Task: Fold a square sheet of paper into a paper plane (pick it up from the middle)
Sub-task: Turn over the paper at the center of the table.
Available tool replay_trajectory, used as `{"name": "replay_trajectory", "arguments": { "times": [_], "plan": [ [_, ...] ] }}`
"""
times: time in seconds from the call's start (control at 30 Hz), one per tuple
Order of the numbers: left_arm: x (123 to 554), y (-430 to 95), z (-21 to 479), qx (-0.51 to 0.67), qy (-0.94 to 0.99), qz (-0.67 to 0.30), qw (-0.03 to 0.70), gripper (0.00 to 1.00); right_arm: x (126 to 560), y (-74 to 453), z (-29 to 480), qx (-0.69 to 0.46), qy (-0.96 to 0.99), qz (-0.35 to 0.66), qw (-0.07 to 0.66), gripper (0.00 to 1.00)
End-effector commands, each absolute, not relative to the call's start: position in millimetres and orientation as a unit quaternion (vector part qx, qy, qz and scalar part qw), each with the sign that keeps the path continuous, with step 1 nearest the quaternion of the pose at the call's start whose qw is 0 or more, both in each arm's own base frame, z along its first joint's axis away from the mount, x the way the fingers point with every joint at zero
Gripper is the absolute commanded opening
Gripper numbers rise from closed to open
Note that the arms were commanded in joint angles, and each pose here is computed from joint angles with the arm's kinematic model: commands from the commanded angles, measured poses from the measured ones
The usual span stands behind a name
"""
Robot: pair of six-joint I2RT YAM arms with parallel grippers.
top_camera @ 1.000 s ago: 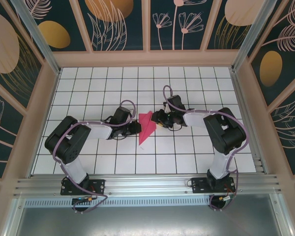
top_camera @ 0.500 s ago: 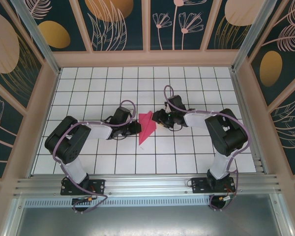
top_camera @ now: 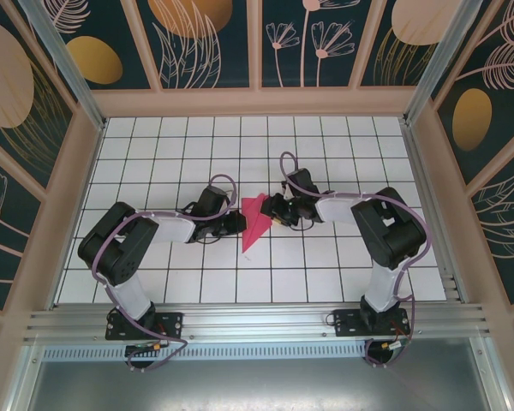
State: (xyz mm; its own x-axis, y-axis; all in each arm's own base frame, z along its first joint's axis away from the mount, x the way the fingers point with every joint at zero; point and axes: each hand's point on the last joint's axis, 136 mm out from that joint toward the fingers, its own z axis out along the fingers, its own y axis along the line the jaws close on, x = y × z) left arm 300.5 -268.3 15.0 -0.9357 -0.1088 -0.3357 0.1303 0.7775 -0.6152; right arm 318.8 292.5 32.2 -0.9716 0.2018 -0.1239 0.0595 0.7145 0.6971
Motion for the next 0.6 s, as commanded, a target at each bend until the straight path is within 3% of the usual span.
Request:
{"name": "replay_trajectory", "arguments": {
  "times": [0.0,0.57],
  "plan": [
    [275.7,-259.2,-11.3,0.002,0.943,-0.309,0.126,0.15,316.6,310.0,43.2,0.054,0.909,0.403,0.091,0.44],
    [275.6,-259.5,-6.7,0.005,0.942,-0.311,0.128,0.15,338.9,290.2,37.0,0.05,0.928,0.349,0.124,0.45]
  ]
}}
